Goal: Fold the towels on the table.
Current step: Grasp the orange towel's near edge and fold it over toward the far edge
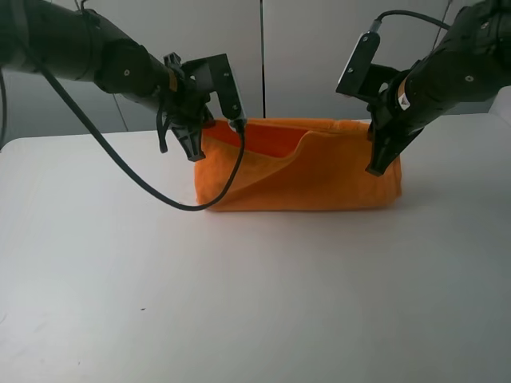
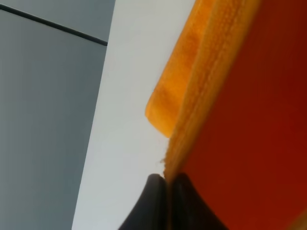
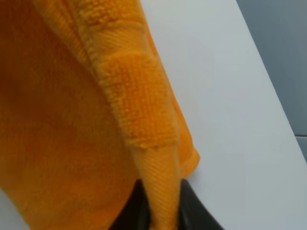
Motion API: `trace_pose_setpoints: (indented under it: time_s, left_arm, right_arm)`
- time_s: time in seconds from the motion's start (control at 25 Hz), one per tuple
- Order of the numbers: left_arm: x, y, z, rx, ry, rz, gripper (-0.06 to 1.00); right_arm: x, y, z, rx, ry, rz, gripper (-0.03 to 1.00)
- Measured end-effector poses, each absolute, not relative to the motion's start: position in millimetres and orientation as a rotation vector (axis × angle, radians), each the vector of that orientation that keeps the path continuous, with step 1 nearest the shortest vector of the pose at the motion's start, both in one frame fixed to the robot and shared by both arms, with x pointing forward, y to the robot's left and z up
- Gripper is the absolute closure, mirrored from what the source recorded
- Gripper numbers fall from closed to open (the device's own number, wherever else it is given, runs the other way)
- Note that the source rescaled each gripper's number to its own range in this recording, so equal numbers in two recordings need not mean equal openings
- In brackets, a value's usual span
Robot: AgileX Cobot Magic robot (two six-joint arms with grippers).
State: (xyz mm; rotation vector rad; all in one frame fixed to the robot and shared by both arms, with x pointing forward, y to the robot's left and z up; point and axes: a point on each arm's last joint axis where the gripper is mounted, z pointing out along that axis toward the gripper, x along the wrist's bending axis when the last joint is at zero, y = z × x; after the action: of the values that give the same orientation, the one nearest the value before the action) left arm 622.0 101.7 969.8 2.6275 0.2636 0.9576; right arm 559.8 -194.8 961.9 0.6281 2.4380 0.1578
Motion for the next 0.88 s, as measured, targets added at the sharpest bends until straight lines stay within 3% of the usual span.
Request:
trace_pose_setpoints:
  time_s: [0.88]
  left_arm:
    - [657, 101, 929, 2.587, 0.267, 0.982, 0.94]
  right_arm:
    - [591, -198, 925, 0.522, 2.486, 0.037, 0.97]
